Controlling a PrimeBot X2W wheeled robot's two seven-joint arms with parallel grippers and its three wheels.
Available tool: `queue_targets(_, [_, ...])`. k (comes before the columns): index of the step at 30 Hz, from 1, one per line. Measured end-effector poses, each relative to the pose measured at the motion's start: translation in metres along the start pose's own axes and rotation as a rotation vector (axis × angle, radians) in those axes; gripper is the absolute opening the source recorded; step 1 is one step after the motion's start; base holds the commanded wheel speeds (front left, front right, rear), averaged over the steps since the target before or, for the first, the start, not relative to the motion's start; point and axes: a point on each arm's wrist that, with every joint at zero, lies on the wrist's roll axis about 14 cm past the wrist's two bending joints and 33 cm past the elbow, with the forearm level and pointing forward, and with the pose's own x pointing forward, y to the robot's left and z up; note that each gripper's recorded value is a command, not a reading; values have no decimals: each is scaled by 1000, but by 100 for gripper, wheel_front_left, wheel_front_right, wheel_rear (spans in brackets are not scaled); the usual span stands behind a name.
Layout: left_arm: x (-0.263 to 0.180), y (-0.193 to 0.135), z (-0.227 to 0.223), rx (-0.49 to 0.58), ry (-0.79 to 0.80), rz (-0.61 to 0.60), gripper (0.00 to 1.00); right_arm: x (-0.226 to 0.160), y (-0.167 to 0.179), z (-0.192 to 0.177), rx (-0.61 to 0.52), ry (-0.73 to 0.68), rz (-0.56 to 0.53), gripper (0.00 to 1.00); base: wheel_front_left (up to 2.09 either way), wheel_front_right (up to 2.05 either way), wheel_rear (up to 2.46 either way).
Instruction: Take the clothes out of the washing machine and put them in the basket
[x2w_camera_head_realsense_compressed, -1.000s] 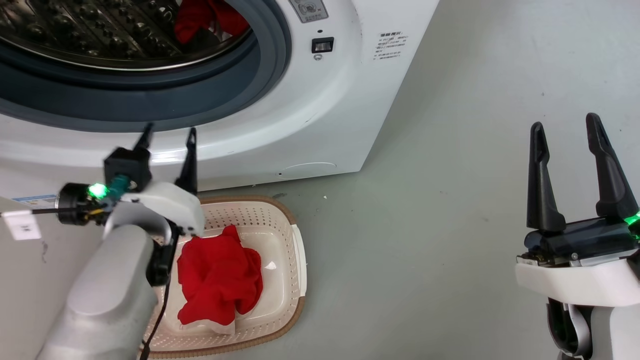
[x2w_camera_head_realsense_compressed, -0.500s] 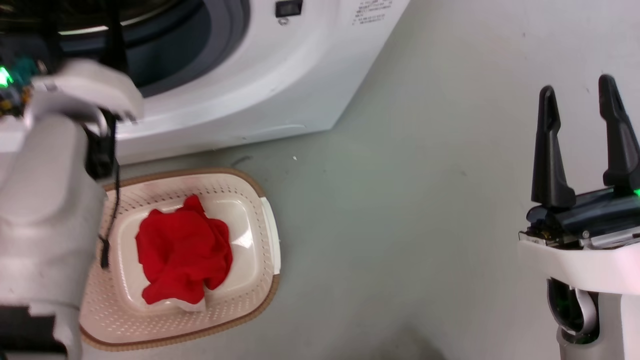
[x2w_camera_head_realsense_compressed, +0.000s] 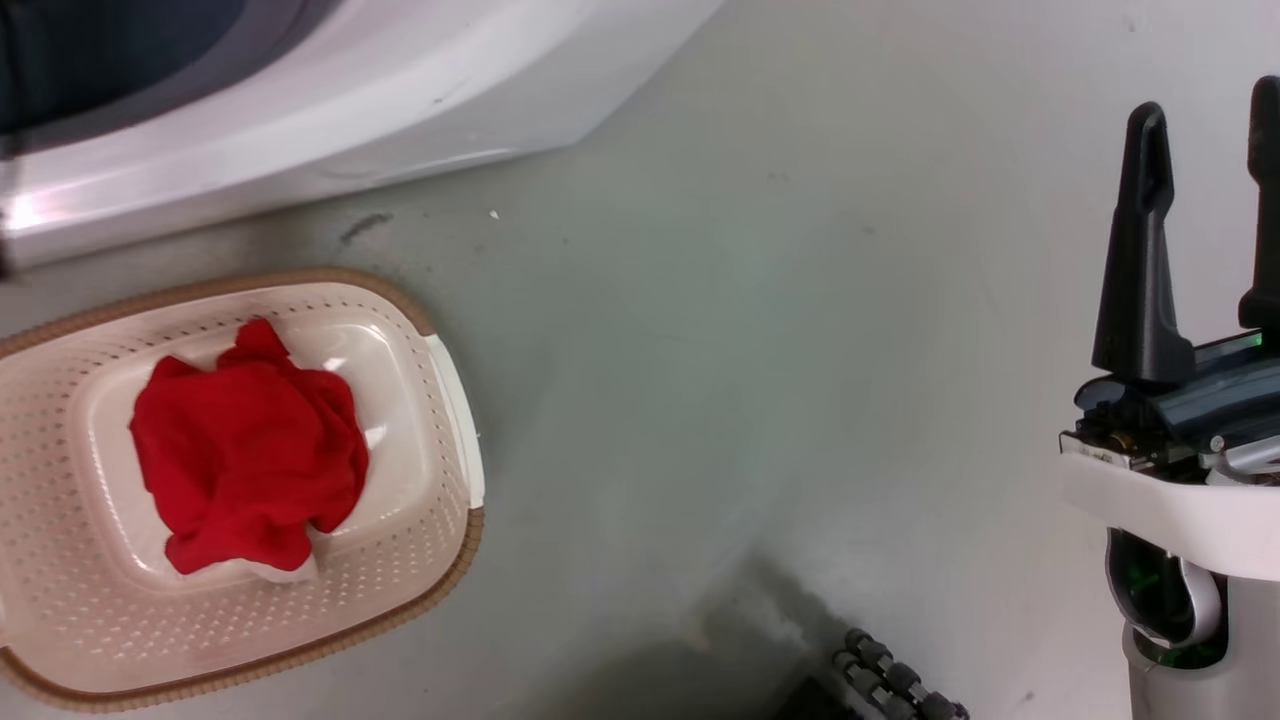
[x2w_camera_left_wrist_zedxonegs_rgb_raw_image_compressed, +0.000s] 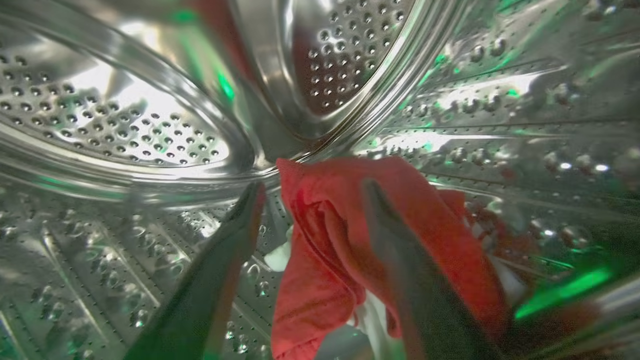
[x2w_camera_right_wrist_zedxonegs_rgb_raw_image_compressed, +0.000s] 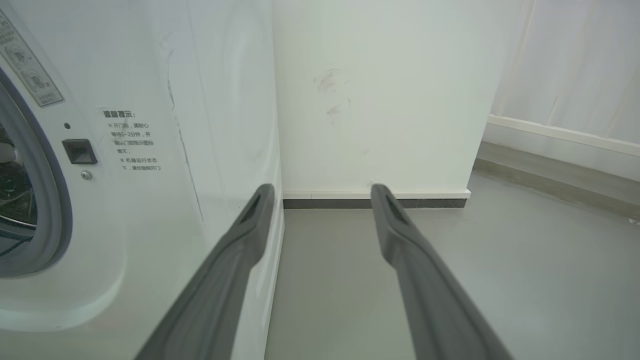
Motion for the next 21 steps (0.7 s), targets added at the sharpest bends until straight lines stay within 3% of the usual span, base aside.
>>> queue_targets(9, [36,-2,-31,-23,248,-23,100,1,-5,-27,-5,62,-13,100,0,0,0])
queue_targets(21, [36,-14,-91,-31,546,-53,100,5,-5,-50,-2,102,-12,100,0,0,0])
